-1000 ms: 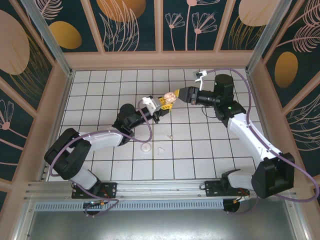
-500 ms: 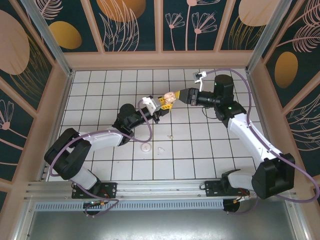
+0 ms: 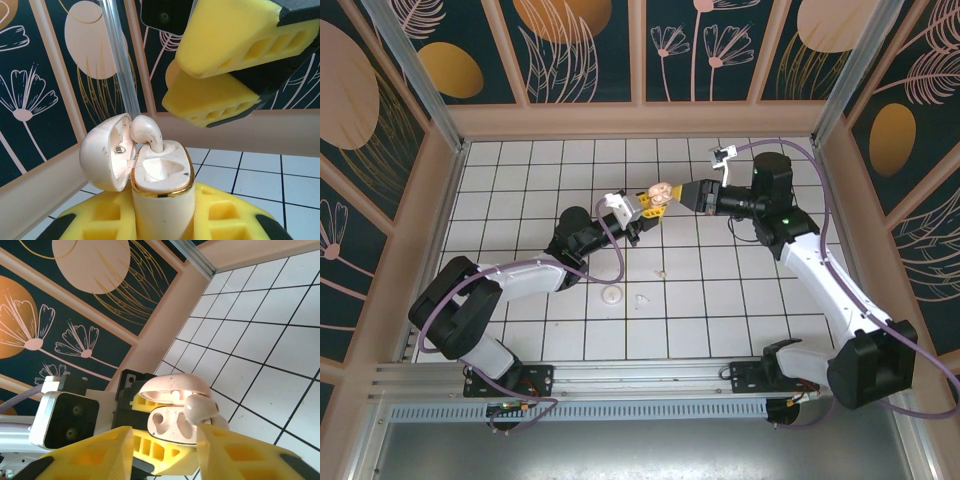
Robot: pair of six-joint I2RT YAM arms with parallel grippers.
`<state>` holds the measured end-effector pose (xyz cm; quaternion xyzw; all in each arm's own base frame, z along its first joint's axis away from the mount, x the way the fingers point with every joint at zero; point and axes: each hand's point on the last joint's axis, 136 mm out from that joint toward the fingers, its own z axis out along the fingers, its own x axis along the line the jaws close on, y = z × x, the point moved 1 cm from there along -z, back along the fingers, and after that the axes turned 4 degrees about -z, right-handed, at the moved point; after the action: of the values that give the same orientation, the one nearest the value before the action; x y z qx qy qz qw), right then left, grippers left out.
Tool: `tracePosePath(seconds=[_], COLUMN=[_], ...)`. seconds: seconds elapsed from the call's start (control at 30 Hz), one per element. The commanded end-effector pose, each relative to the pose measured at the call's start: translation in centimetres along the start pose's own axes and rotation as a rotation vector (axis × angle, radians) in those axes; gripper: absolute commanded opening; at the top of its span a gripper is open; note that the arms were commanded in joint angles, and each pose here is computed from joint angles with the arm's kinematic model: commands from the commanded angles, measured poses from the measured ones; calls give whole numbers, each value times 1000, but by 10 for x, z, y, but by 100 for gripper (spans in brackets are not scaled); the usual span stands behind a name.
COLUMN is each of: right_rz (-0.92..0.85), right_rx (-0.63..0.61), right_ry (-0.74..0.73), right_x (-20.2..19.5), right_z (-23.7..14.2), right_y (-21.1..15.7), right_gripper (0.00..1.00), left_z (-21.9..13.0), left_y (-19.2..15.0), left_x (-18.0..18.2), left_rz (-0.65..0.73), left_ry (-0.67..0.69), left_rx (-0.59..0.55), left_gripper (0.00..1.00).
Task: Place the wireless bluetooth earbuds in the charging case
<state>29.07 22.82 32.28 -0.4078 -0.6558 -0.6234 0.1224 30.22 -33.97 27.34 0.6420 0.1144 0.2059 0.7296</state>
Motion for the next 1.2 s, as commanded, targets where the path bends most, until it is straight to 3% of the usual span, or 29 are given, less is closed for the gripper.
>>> tracePosePath(seconds=[0.0,0.47,1.17], right_rz=[-66,-74,-35], right_rx=[-36,-14,14], right_ry=[-3,56,41], right_x=[7,6,5], right_z=[-5,9,4], right_y=[18,25,8], right_gripper=[42,45,23], left_z=[4,5,5], left_y=[20,20,18], left_x=[-5,-5,-1], left_rz=[4,6,0], left_ry=[-34,-34,-9], left_rx=[-51,-49,-43], left_gripper=[14,14,14])
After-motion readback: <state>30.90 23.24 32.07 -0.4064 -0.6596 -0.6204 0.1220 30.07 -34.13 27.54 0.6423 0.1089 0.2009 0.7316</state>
